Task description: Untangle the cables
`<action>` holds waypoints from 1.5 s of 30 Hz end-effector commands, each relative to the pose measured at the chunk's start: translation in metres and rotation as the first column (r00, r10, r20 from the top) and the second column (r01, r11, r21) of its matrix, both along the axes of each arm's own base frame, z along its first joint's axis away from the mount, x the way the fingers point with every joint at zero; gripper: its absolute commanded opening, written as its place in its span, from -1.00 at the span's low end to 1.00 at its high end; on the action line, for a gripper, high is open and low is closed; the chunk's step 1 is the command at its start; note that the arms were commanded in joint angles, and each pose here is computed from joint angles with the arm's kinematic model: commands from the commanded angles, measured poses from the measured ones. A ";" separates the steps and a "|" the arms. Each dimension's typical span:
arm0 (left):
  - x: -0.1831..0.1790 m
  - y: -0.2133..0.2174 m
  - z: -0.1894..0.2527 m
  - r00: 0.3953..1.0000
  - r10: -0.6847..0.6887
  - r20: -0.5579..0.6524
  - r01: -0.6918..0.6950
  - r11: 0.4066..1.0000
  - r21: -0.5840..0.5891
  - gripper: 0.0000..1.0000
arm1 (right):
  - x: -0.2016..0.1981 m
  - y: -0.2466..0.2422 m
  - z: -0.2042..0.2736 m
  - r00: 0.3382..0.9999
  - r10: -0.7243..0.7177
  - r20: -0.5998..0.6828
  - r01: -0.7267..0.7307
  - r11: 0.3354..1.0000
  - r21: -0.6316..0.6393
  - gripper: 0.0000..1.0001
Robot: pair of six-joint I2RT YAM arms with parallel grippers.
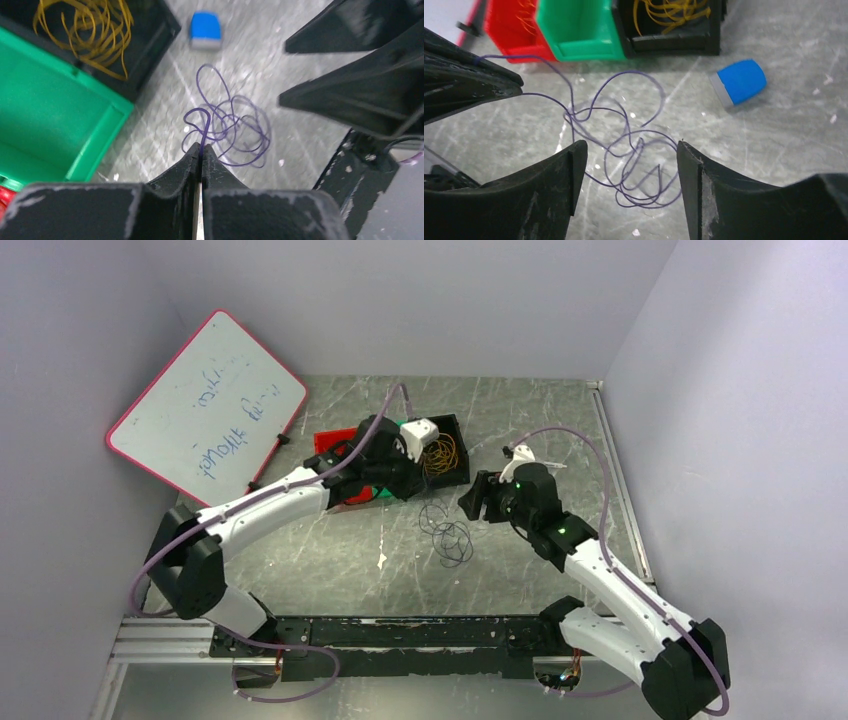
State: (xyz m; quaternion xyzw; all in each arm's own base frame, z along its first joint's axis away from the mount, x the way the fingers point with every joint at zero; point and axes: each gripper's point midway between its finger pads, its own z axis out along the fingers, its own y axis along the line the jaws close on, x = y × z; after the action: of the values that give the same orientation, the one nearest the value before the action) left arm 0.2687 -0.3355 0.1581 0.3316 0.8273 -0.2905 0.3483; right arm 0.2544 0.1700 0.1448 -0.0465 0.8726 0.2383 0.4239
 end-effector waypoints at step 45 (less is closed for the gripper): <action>-0.002 0.007 0.255 0.938 0.157 0.308 -0.039 0.934 -0.356 -0.86 | 0.010 -0.070 0.085 0.863 -0.440 0.247 0.397 0.895 0.204 0.27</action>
State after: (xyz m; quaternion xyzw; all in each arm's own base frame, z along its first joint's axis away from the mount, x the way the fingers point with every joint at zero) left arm 0.2623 -0.3380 0.3783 0.3016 0.7301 -0.3538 0.5007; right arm 0.2654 0.1023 0.2045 0.1591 0.7974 0.1836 0.5524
